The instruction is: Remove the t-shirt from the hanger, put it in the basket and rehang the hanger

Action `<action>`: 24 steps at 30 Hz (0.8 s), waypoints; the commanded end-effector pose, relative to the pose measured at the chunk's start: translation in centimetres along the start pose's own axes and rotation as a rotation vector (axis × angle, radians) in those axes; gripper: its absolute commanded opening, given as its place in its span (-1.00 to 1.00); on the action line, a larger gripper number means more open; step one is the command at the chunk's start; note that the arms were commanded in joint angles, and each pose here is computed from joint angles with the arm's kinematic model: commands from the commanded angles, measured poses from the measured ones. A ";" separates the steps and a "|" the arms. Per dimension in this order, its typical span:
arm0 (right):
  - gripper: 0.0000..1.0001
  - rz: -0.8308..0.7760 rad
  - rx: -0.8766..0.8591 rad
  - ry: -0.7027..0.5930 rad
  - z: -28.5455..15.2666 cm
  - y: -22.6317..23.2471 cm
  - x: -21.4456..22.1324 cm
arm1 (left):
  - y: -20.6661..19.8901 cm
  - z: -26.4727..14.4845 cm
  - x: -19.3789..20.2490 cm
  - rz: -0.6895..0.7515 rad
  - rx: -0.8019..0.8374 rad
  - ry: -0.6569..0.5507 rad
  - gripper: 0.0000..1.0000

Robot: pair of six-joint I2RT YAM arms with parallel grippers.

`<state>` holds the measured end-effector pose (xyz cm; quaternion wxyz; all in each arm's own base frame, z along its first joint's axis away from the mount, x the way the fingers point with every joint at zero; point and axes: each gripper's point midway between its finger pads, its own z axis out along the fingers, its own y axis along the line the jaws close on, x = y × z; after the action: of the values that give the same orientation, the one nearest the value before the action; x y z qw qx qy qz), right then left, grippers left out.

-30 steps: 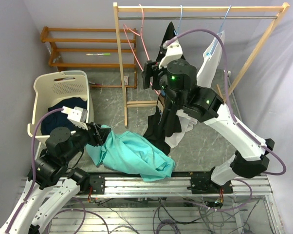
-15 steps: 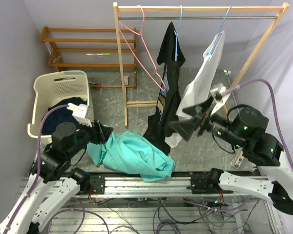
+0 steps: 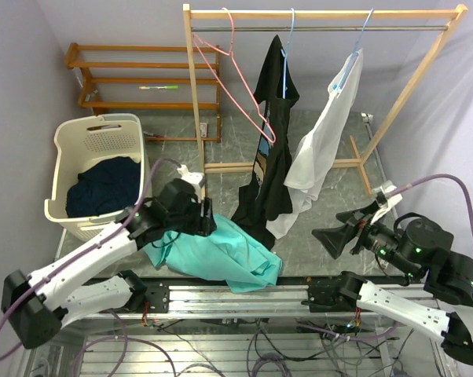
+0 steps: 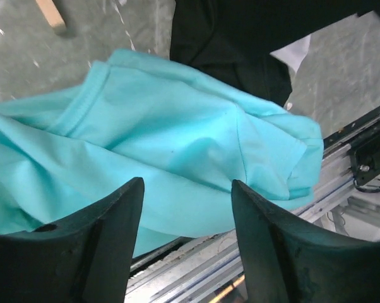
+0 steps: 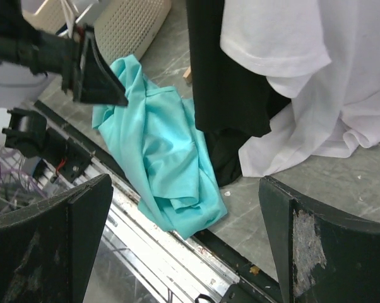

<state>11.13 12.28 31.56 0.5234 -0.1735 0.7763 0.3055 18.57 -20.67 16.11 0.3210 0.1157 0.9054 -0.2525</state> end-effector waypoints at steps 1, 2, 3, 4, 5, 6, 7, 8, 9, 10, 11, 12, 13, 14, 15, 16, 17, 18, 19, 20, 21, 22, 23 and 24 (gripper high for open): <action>0.99 0.039 0.069 -0.037 -0.6 -1.4 -0.3 | 0.1 1.6 0.9 -0.021 -0.171 -0.014 0.89; 0.99 0.039 0.068 -0.036 -0.5 -1.4 -0.2 | -0.1 1.7 1.4 -0.007 -0.211 -0.010 1.00; 1.00 0.038 0.066 -0.032 -0.3 -1.3 0.0 | 0.0 1.6 1.8 0.002 -0.259 -0.006 0.98; 0.99 0.038 0.066 -0.027 -0.2 -1.3 0.2 | 0.2 1.7 2.3 0.000 -0.310 0.003 0.98; 1.00 0.036 0.068 -0.020 0.1 -1.3 0.4 | 0.2 1.6 2.9 0.000 -0.344 0.019 0.98; 0.99 0.035 0.068 -0.013 0.3 -1.3 0.6 | 0.2 1.7 3.4 -0.005 -0.370 0.033 0.98; 1.00 0.034 0.067 -0.008 0.5 -1.3 0.8 | 0.0 1.9 4.0 -0.019 -0.388 0.044 0.98; 0.99 0.034 0.069 -0.003 0.6 -1.3 0.9 | -0.1 2.1 4.6 -0.039 -0.403 0.061 0.98; 0.99 0.033 0.071 0.001 0.7 -1.3 0.9 | -0.3 2.4 5.2 -0.062 -0.412 0.077 0.98; 1.00 0.033 0.072 0.003 0.8 -1.3 1.0 | -0.4 2.7 5.6 -0.088 -0.421 0.085 0.98; 0.99 0.033 0.072 0.002 0.9 -1.3 1.0 | -0.3 2.8 6.1 -0.121 -0.443 0.093 0.97; 1.00 0.034 0.070 0.001 0.9 -1.2 1.1 | -0.1 3.0 6.3 -0.156 -0.462 0.093 0.98; 0.99 0.034 0.068 0.000 0.9 -1.2 1.0 | 0.1 3.1 6.5 -0.187 -0.480 0.088 0.98; 1.00 0.035 0.067 -0.002 0.9 -1.2 1.0 | 0.3 3.3 6.6 -0.209 -0.495 0.074 0.97; 0.99 0.036 0.066 -0.006 0.8 -1.2 1.0 | 0.6 3.6 6.5 -0.216 -0.506 0.059 0.98; 1.00 0.037 0.062 -0.011 0.7 -1.2 1.0 | 0.8 3.8 6.4 -0.215 -0.519 0.044 0.97; 0.99 0.039 0.060 -0.016 0.6 -1.2 1.0 | 1.1 4.1 6.4 -0.208 -0.531 0.038 0.98; 1.00 0.042 0.058 -0.020 0.5 -1.3 1.0 | 1.3 4.4 6.4 -0.194 -0.550 0.034 0.98; 1.00 0.044 0.059 -0.023 0.5 -1.3 1.1 | 1.7 4.8 6.7 -0.185 -0.576 0.040 0.98; 0.99 0.046 0.058 -0.026 0.5 -1.3 1.0 | 1.9 5.2 6.9 -0.171 -0.595 0.050 0.98; 1.00 0.046 0.060 -0.026 0.5 -1.3 1.1 | 2.1 5.7 7.4 -0.156 -0.612 0.067 0.98; 1.00 0.046 0.062 -0.022 0.6 -1.3 1.1 | 2.3 6.3 8.0 -0.147 -0.628 0.085 0.98; 1.00 0.045 0.062 -0.016 0.7 -1.3 1.2 | 2.5 6.9 8.6 -0.143 -0.639 0.099 0.98; 1.00 0.042 0.064 -0.009 0.8 -1.3 1.3 | 2.7 7.6 9.2 -0.137 -0.641 0.114 0.98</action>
<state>11.60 11.75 29.59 0.5199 -0.1486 0.7892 0.2912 15.64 -21.47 5.99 0.2625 -0.0266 0.9645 0.0094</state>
